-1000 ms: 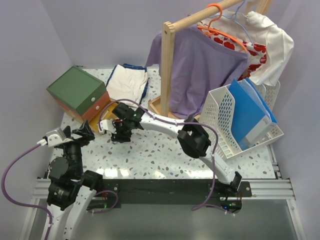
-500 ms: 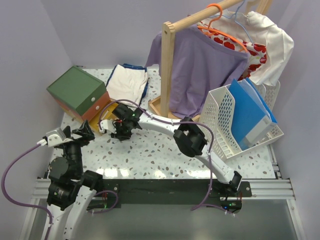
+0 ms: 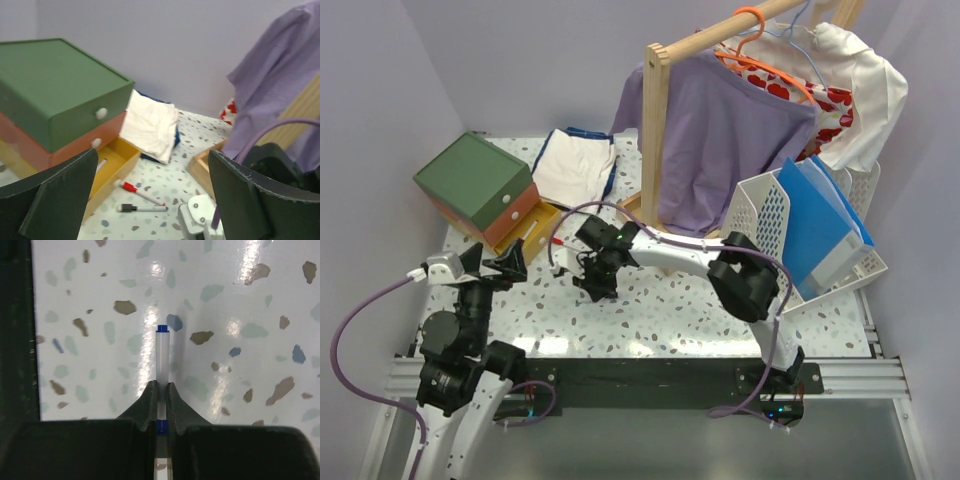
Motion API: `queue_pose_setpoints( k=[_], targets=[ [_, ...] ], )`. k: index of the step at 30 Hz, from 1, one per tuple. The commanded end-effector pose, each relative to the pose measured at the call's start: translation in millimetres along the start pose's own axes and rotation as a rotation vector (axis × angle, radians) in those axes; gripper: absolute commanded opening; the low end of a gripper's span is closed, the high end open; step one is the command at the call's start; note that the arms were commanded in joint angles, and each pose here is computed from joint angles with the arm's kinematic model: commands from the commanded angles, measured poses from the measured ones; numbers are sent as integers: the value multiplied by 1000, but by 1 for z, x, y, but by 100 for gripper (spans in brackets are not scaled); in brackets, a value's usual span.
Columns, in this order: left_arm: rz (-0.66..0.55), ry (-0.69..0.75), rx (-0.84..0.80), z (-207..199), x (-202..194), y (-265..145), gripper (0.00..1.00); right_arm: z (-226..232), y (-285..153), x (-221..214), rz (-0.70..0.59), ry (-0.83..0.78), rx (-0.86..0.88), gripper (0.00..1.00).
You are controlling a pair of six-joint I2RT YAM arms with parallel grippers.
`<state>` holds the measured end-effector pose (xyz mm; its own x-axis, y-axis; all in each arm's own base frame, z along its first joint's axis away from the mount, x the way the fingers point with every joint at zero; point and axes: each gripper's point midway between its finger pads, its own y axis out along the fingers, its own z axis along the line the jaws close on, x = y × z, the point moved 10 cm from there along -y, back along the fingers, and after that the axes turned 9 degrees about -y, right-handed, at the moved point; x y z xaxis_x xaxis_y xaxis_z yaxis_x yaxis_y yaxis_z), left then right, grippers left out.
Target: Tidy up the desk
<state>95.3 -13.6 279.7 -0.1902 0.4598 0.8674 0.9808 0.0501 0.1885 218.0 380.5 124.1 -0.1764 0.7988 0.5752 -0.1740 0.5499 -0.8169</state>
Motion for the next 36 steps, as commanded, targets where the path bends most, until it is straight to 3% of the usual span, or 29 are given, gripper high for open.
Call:
queue_pose_setpoints(
  k=[1,6,10,15,23,32,36],
  targets=[
    [161,-177,-202,-24,-21,7,96,24,-73,25,-210,58,-17,0],
    [276,-417,-322,-42,-32,3,94,31,-118,12,-366,181,-56,0],
    [358,-596,-404,-54,-47,10,88,30,-157,8,-565,308,-94,0],
    [444,-756,-482,-62,-63,17,83,40,-169,15,-703,414,-92,0],
    [476,-773,-459,-63,-66,21,81,36,-176,30,-804,483,-30,0],
    [497,-767,-438,-59,-77,22,77,28,-165,37,-832,516,70,0],
    [495,-775,-469,-60,-79,22,69,25,-161,36,-832,527,69,0]
  ],
)
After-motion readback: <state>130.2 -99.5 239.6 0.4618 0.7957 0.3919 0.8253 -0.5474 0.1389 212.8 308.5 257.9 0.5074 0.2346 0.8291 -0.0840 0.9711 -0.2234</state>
